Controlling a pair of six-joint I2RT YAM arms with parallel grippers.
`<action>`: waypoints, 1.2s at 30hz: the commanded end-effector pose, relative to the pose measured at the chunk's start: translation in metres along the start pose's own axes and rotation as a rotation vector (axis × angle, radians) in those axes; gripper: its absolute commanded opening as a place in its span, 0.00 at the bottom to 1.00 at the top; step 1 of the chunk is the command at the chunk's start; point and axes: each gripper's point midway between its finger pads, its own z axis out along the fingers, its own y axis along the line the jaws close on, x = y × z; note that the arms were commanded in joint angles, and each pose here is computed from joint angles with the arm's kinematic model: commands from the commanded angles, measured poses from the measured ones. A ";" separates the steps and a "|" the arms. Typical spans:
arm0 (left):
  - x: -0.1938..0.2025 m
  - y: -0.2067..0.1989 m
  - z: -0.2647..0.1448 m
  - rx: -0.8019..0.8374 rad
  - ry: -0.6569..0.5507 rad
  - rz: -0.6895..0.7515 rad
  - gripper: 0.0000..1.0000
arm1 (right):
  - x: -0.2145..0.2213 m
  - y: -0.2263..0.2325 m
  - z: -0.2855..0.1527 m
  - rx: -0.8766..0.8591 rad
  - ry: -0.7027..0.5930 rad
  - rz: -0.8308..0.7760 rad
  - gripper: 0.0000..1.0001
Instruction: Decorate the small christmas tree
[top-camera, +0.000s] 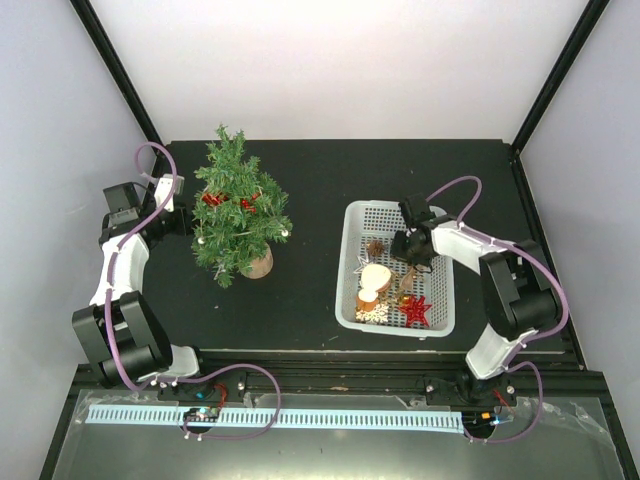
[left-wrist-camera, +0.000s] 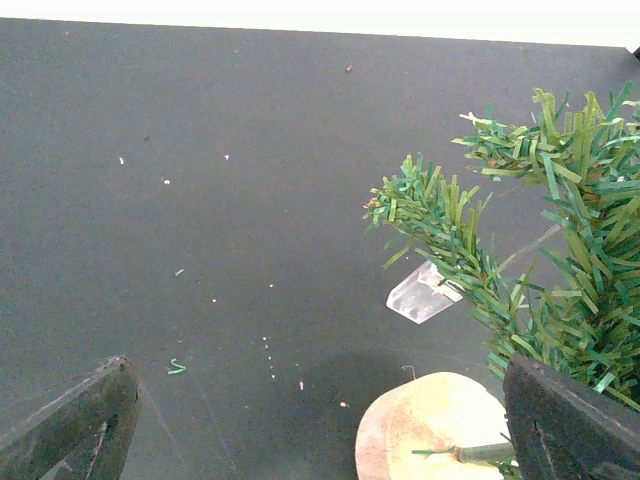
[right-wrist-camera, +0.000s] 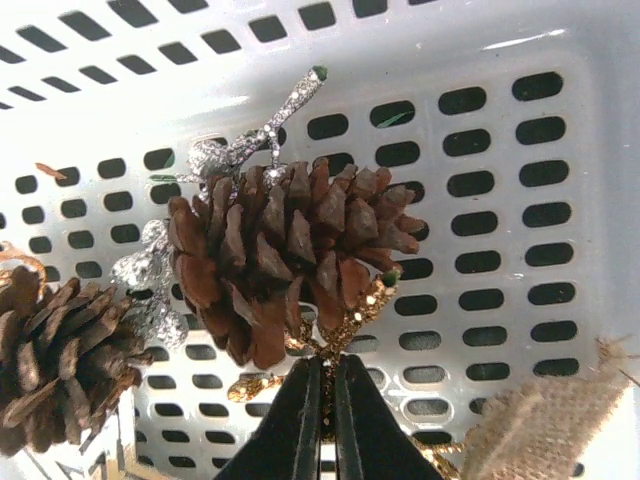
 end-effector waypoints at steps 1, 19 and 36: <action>-0.006 -0.005 0.001 0.027 -0.021 0.007 0.99 | -0.007 -0.003 -0.017 -0.003 -0.054 -0.001 0.03; -0.005 -0.008 -0.001 0.032 -0.015 0.032 0.99 | -0.031 0.053 -0.160 -0.205 -0.296 -0.130 0.02; -0.009 -0.019 -0.056 -0.061 0.044 0.358 0.99 | -0.016 0.150 -0.223 -0.336 -0.376 -0.332 0.02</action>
